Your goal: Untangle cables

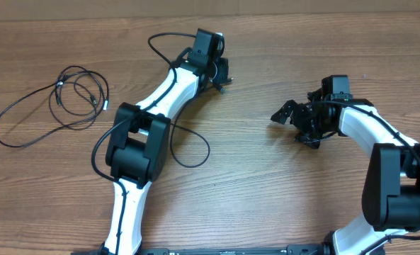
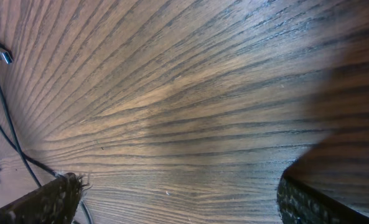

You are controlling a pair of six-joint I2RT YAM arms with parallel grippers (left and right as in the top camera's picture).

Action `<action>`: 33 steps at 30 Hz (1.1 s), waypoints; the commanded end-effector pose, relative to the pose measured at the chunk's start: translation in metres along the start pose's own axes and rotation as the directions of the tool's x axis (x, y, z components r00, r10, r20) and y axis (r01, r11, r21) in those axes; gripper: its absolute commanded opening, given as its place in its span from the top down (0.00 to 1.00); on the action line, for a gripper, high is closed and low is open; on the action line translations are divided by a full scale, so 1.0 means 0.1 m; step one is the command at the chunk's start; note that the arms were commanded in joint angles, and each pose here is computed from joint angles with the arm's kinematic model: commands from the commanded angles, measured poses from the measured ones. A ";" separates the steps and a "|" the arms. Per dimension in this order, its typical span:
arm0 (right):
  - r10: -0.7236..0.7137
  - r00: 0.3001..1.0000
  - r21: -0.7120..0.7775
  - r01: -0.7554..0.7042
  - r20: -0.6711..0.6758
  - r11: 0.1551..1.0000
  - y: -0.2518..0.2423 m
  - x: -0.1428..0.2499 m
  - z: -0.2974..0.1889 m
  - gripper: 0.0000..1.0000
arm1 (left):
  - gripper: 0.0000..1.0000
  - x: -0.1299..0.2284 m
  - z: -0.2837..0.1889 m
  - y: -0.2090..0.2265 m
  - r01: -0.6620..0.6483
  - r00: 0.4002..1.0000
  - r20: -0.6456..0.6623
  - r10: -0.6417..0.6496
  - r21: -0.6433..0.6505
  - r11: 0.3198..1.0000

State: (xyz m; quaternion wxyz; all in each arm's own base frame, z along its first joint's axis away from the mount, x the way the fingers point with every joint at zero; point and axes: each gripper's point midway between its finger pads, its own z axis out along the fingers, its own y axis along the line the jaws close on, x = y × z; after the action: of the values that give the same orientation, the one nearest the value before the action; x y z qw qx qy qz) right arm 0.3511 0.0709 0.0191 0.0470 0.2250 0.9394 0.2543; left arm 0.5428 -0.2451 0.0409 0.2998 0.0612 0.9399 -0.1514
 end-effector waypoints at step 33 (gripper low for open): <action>0.021 1.000 0.120 -0.020 -0.001 0.993 -0.32 0.03 0.13 0.00 | 0.95 1.81 -0.81 0.22 0.056 0.671 -0.719 -0.182 -0.197 0.979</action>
State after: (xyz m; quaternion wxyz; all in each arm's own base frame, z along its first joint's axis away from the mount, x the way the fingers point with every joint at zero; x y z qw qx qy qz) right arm 0.3510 0.0710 0.0191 0.0468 0.2250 0.9394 0.2544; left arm 0.3586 -0.2104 -0.0001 -0.1147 0.0616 0.9842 -0.1202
